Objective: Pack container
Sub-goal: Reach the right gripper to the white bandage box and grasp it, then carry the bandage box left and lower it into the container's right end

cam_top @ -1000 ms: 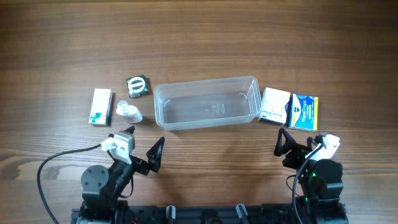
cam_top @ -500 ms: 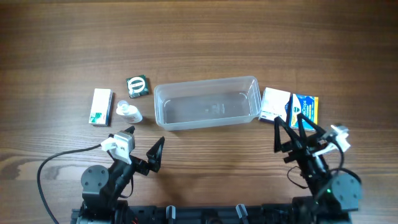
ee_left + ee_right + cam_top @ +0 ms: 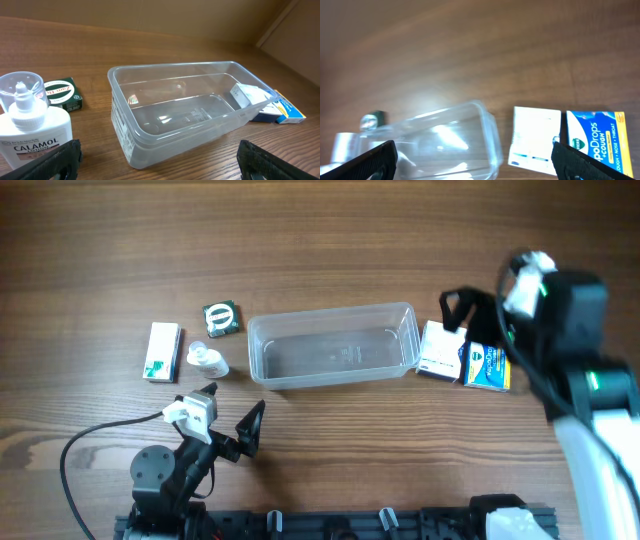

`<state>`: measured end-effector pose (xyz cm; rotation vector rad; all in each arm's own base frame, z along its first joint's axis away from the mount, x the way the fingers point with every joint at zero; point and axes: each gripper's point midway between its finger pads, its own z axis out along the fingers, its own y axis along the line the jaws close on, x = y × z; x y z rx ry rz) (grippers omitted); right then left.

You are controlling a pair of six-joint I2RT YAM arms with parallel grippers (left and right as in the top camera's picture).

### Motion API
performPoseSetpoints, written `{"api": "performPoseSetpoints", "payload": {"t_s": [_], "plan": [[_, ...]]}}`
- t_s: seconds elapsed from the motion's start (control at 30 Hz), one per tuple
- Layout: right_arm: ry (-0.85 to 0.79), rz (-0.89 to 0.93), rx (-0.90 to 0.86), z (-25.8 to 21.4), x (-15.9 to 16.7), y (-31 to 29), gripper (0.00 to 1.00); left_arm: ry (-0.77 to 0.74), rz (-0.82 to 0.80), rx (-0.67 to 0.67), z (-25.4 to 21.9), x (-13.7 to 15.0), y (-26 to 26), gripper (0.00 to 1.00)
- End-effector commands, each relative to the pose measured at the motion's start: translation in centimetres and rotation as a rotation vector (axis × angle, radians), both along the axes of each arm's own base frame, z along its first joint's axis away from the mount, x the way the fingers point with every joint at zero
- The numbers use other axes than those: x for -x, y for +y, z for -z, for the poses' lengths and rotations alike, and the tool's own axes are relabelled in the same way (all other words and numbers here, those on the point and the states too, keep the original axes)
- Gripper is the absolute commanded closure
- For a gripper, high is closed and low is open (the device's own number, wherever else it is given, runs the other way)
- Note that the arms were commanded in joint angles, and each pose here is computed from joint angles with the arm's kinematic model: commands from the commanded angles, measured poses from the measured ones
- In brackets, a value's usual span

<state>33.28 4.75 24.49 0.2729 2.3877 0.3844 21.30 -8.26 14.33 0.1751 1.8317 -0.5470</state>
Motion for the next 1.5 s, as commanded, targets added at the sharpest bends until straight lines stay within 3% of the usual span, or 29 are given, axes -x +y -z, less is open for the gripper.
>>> {"api": "performPoseSetpoints", "payload": {"t_s": [0.0,0.3,0.43,0.6,0.67,0.77,0.9,1.07,1.23,1.33,1.47], "plan": [[0.140,0.024,0.085,4.7,-2.3,-1.4,0.00,-0.008,0.002,-0.003,0.0,0.0,0.0,0.00],[0.562,0.106,0.239,18.0,-2.1,-4.1,0.01,-0.008,0.002,-0.003,0.0,0.0,0.0,0.00],[0.670,0.067,0.178,21.5,-1.3,-2.8,0.01,-0.008,0.002,-0.003,0.0,0.0,0.0,0.00],[0.738,0.047,0.138,23.9,0.2,-2.0,0.08,-0.008,0.002,-0.003,0.0,0.0,0.0,0.00],[0.742,0.081,0.164,24.2,0.4,-2.7,0.17,-0.008,0.002,-0.003,0.0,0.0,0.0,0.00],[0.725,0.107,0.208,23.8,0.2,-3.5,0.30,-0.008,0.002,-0.003,0.0,0.0,0.0,0.00],[0.663,0.126,0.232,20.6,-0.7,-4.1,0.34,-0.008,0.002,-0.003,0.0,0.0,0.0,0.00],[0.454,0.149,0.245,11.0,-1.9,-4.3,0.34,-0.008,0.002,-0.003,0.0,0.0,0.0,0.00],[0.156,0.053,0.188,1.4,-0.8,-0.2,0.35,-0.008,0.002,-0.003,0.0,0.0,0.0,0.00],[0.104,-0.038,0.158,0.5,0.0,3.7,0.35,-0.008,0.002,-0.003,0.0,0.0,0.0,0.00],[0.118,-0.158,0.168,4.1,-0.4,8.7,0.35,-0.008,0.002,-0.003,0.0,0.0,0.0,0.00]]}}
